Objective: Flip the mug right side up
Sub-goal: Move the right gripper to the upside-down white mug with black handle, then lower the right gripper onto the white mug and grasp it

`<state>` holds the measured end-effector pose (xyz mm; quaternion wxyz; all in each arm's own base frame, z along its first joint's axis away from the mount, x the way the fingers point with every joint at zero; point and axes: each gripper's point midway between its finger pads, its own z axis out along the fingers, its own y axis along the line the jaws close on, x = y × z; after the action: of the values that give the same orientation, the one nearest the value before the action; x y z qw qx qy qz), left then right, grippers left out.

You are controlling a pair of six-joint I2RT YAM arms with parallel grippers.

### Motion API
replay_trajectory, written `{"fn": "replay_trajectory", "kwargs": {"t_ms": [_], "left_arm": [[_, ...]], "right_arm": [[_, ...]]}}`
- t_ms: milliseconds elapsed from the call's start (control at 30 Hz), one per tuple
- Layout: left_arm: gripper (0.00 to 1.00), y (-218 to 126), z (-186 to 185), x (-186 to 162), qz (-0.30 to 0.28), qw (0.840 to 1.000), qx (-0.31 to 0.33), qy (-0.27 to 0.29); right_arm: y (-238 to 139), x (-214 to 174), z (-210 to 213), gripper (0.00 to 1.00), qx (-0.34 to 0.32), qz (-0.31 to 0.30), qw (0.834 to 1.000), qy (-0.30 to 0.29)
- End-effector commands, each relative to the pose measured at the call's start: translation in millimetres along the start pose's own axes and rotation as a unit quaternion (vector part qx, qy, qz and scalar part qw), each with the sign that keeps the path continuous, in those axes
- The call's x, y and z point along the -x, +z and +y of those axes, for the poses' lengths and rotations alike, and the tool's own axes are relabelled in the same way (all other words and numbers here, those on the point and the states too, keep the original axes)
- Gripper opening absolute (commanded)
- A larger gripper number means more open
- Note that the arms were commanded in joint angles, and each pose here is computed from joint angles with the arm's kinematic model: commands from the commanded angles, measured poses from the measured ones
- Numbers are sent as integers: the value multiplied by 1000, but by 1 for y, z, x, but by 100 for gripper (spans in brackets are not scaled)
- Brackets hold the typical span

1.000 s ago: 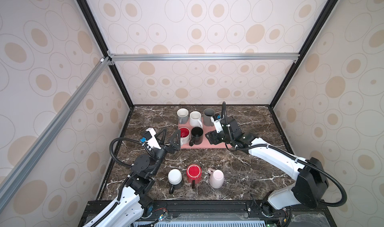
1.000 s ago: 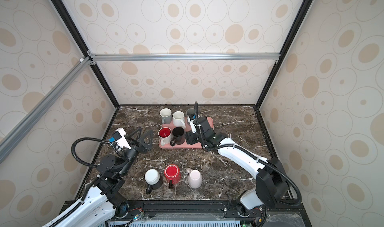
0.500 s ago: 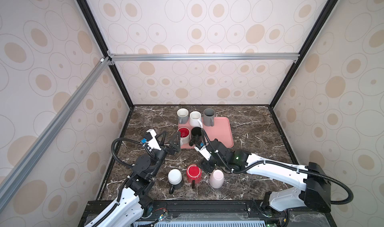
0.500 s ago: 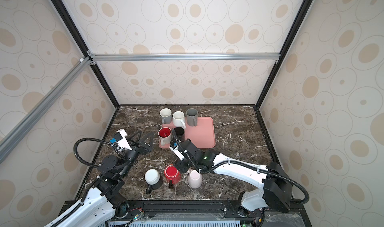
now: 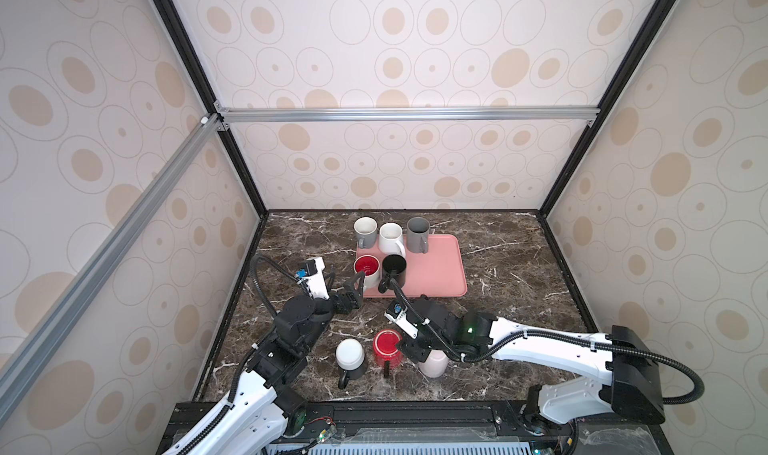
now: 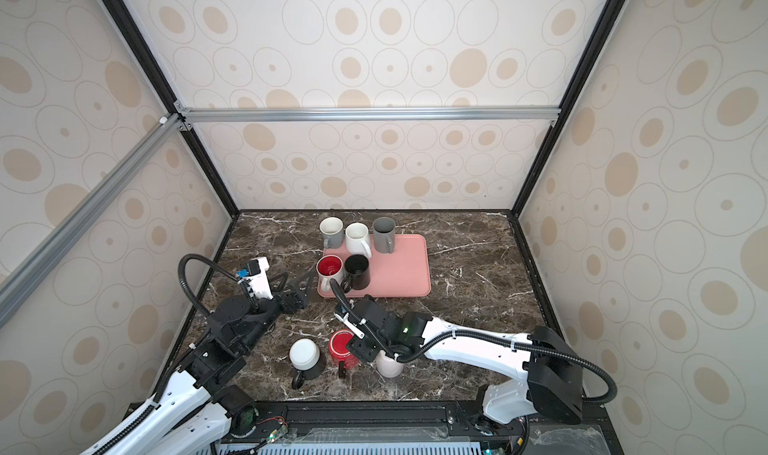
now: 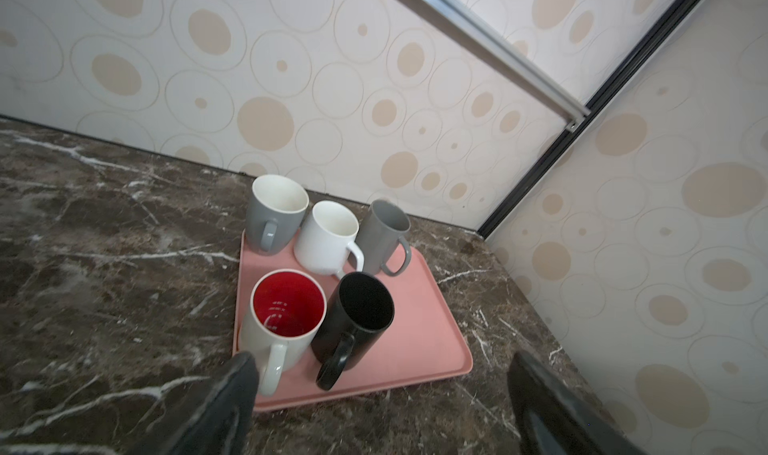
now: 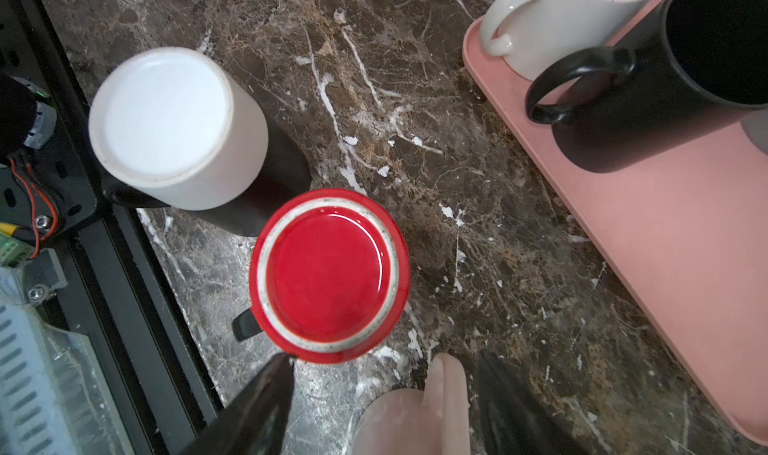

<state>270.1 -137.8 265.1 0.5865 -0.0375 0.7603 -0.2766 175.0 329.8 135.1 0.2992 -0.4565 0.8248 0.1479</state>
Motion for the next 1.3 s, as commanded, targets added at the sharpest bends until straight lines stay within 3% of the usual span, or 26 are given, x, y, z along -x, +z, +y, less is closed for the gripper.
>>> {"fn": "replay_trajectory", "kwargs": {"t_ms": [0, 100, 167, 400, 533, 567, 600, 1000, 1267], "left_arm": [[93, -10, 22, -15, 66, 995, 69, 13], [96, -23, 33, 2, 36, 994, 105, 14], [98, -29, 34, 11, 17, 994, 112, 11], [99, -42, 48, 26, 5, 986, 164, 21], [99, -54, 50, 38, -24, 985, 170, 14], [99, -57, 51, 41, -31, 985, 171, 11], [99, -60, 52, 43, -38, 985, 170, 8], [99, -69, 52, 48, -71, 985, 158, -6], [99, -68, 52, 46, -65, 986, 156, -1]], "right_arm": [[2, 4, 9, 72, 17, -14, 999, -26], [8, 20, 24, 73, 49, -42, 997, -47], [13, 32, 36, 80, 68, -60, 994, -65], [33, 66, 79, 81, 132, -102, 979, -121], [44, 74, 92, 81, 157, -122, 972, -124], [47, 75, 94, 96, 163, -125, 971, -125], [50, 76, 96, 99, 167, -129, 970, -124], [85, 78, 103, 99, 167, -120, 971, -118], [102, 74, 85, 85, 116, -101, 983, -105]]}}
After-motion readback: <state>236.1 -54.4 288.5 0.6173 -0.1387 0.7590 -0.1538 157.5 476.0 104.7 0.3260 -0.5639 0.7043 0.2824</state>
